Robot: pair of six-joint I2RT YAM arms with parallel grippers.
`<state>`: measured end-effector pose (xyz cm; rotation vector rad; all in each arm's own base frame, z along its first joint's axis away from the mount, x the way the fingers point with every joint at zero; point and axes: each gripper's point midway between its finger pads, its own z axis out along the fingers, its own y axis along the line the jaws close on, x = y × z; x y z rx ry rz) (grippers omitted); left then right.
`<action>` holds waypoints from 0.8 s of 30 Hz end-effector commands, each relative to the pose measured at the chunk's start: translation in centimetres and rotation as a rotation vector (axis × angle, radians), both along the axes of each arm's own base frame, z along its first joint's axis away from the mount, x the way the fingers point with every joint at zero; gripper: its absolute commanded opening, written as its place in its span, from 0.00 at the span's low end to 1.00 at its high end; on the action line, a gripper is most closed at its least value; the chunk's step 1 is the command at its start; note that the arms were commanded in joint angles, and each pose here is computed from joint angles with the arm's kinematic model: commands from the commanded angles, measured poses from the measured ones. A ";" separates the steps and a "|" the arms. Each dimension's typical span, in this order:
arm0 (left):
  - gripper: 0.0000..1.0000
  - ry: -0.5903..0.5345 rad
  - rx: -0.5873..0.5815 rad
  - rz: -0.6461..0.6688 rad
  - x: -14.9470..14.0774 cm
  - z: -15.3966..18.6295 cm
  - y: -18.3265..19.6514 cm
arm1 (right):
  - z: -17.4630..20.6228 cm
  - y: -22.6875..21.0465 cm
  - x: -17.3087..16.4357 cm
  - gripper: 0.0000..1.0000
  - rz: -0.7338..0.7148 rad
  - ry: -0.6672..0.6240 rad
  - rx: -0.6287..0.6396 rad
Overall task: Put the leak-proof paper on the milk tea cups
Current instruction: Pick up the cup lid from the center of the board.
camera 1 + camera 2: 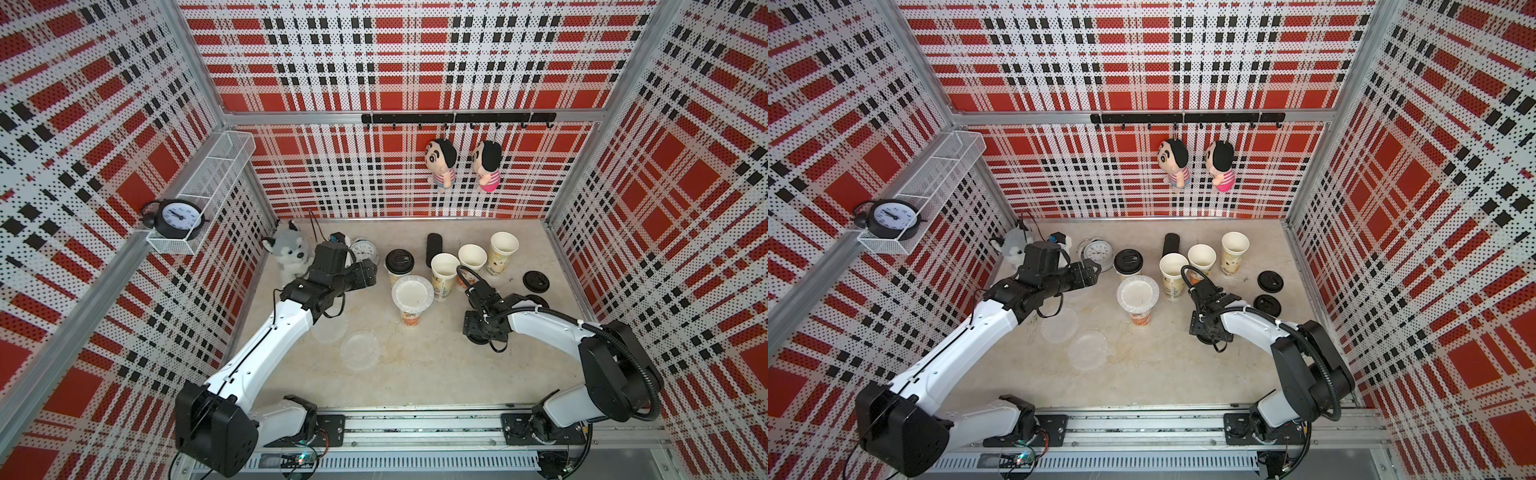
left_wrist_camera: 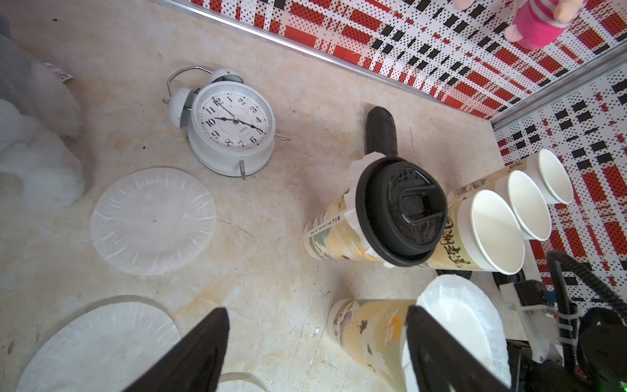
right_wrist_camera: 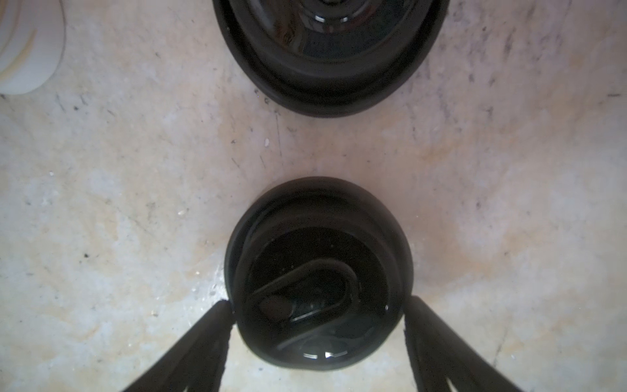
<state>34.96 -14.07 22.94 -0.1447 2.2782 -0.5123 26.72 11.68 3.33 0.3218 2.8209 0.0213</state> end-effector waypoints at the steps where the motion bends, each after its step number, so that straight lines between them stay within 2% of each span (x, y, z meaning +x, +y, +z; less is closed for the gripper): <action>1: 0.85 -0.012 -0.007 -0.003 0.2 0.1 -0.1 | -0.6 -0.7 0.1 0.82 -0.017 0.000 -0.021; 9: 0.85 -0.013 -0.007 -0.002 0.2 0.2 -0.1 | -0.9 -0.5 0.6 0.82 -0.010 0.002 -0.022; 16: 0.85 -0.011 -0.006 -0.003 0.2 0.1 -0.1 | -0.7 -0.5 0.7 0.78 -0.009 -0.001 -0.024; 24: 0.85 -0.013 -0.004 0.000 0.2 0.2 0.0 | 1.4 -0.9 0.4 0.74 0.006 -0.022 -0.036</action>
